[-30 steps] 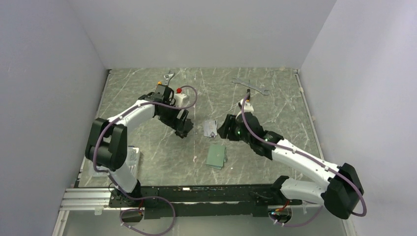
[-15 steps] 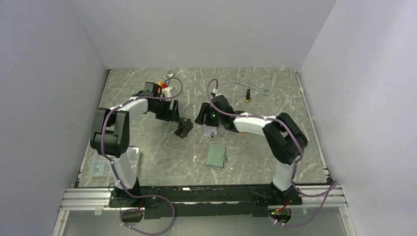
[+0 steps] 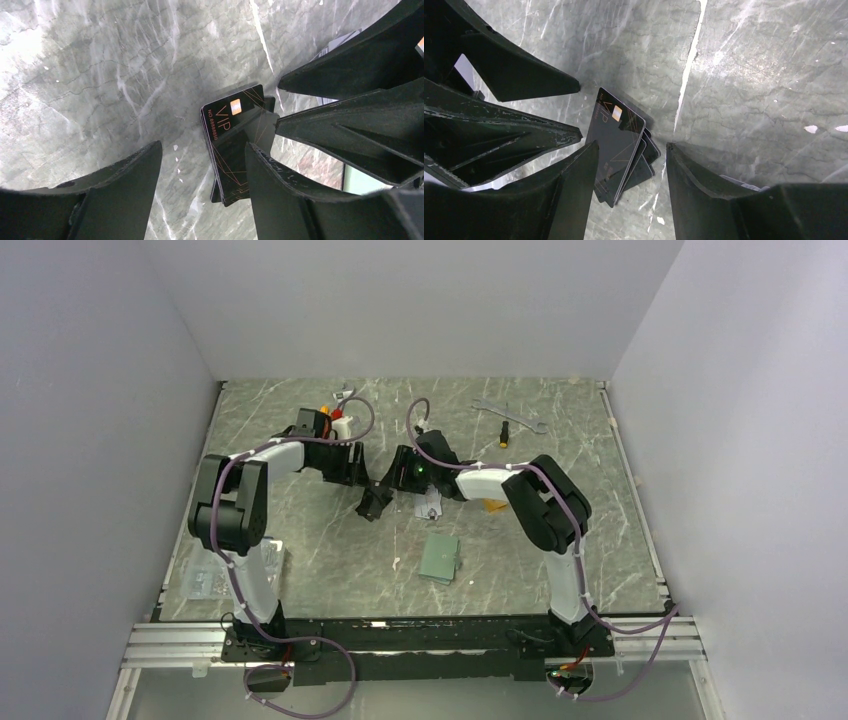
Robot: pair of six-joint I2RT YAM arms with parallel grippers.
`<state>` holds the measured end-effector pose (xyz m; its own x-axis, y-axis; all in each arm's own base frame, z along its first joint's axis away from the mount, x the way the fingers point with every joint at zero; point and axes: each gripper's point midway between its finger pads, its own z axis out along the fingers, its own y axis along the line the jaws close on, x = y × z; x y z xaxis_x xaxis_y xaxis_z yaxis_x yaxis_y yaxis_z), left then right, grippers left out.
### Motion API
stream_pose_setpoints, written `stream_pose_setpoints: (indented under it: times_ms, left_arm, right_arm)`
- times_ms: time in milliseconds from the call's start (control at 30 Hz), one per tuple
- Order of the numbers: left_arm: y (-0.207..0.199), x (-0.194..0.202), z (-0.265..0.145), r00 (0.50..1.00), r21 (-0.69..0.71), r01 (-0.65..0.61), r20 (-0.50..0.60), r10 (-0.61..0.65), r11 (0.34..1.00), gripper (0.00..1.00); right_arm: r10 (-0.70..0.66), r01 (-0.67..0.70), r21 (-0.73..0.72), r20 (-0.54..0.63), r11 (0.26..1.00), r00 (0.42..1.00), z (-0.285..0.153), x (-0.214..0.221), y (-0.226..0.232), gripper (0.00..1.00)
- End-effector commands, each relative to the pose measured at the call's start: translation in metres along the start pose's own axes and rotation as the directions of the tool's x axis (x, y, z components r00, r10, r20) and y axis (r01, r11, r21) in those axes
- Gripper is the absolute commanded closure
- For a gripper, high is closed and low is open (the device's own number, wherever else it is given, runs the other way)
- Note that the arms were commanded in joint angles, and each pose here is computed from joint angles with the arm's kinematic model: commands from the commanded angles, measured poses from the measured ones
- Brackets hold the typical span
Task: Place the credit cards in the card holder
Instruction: Pick up the credit card from the center of the board.
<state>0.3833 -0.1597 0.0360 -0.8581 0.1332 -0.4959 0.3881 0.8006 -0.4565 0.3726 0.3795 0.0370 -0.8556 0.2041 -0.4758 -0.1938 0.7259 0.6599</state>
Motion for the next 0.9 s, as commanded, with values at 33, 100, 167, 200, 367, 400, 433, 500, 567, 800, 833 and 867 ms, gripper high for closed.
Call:
stream_pose_setpoints:
  times_ms: [33, 100, 167, 200, 367, 400, 433, 500, 567, 800, 833, 867]
  left_arm:
    - [0.004, -0.003, 0.007, 1.0, -0.035, 0.017, 0.003, -0.017, 0.999, 0.34]
    - [0.004, -0.002, 0.01, 1.0, -0.05, 0.013, -0.008, -0.013, 0.999, 0.36]
    - [0.002, -0.001, 0.014, 1.0, -0.058, 0.008, -0.019, -0.009, 0.998, 0.39]
    - [0.001, -0.001, 0.016, 1.0, -0.062, 0.001, -0.023, -0.002, 0.998, 0.39]
    - [-0.003, 0.003, 0.025, 0.998, -0.08, -0.033, -0.063, 0.028, 0.996, 0.41]
    - [-0.003, 0.004, 0.027, 0.997, -0.082, -0.034, -0.074, 0.028, 0.996, 0.4]
    - [-0.003, 0.006, 0.029, 0.996, -0.09, -0.034, -0.087, 0.026, 0.995, 0.41]
    - [-0.001, 0.009, 0.031, 0.994, -0.105, -0.037, -0.11, 0.025, 0.994, 0.41]
    - [0.0, 0.012, 0.032, 0.991, -0.124, -0.041, -0.131, 0.024, 0.991, 0.42]
    - [0.003, 0.028, 0.031, 0.983, -0.15, -0.025, -0.184, -0.003, 0.988, 0.63]
    - [0.003, 0.028, 0.03, 0.982, -0.15, -0.027, -0.187, -0.001, 0.988, 0.67]
    - [0.003, 0.029, 0.03, 0.981, -0.149, -0.027, -0.192, -0.002, 0.988, 0.72]
  right_arm:
    - [0.025, -0.024, -0.033, 0.017, 0.999, 1.0, 0.007, 0.0, 0.007, 0.46]
    - [0.025, -0.024, -0.019, 0.01, 1.0, 1.0, 0.008, 0.006, 0.004, 0.46]
    - [0.037, -0.037, -0.017, 0.005, 0.999, 0.999, 0.007, 0.01, 0.001, 0.47]
    - [0.045, -0.045, -0.02, 0.001, 0.999, 0.999, 0.007, 0.014, 0.001, 0.48]
    - [0.07, -0.07, -0.019, -0.013, 0.997, 0.997, 0.004, 0.026, -0.006, 0.49]
    - [0.072, -0.072, -0.018, -0.014, 0.997, 0.997, 0.003, 0.027, -0.008, 0.49]
    - [0.074, -0.074, -0.014, -0.017, 0.997, 0.997, 0.003, 0.03, -0.01, 0.5]
    - [0.078, -0.078, -0.008, -0.019, 0.997, 0.997, 0.003, 0.033, -0.013, 0.51]
    - [0.079, -0.08, -0.003, -0.021, 0.997, 0.997, 0.004, 0.035, -0.015, 0.53]
    - [0.051, -0.051, 0.026, 0.03, 0.998, 0.998, -0.011, 0.027, -0.018, 0.58]
    - [0.045, -0.046, 0.026, 0.041, 0.999, 0.998, -0.014, 0.025, -0.017, 0.58]
    - [0.04, -0.042, 0.026, 0.049, 0.999, 0.998, -0.017, 0.024, -0.016, 0.58]
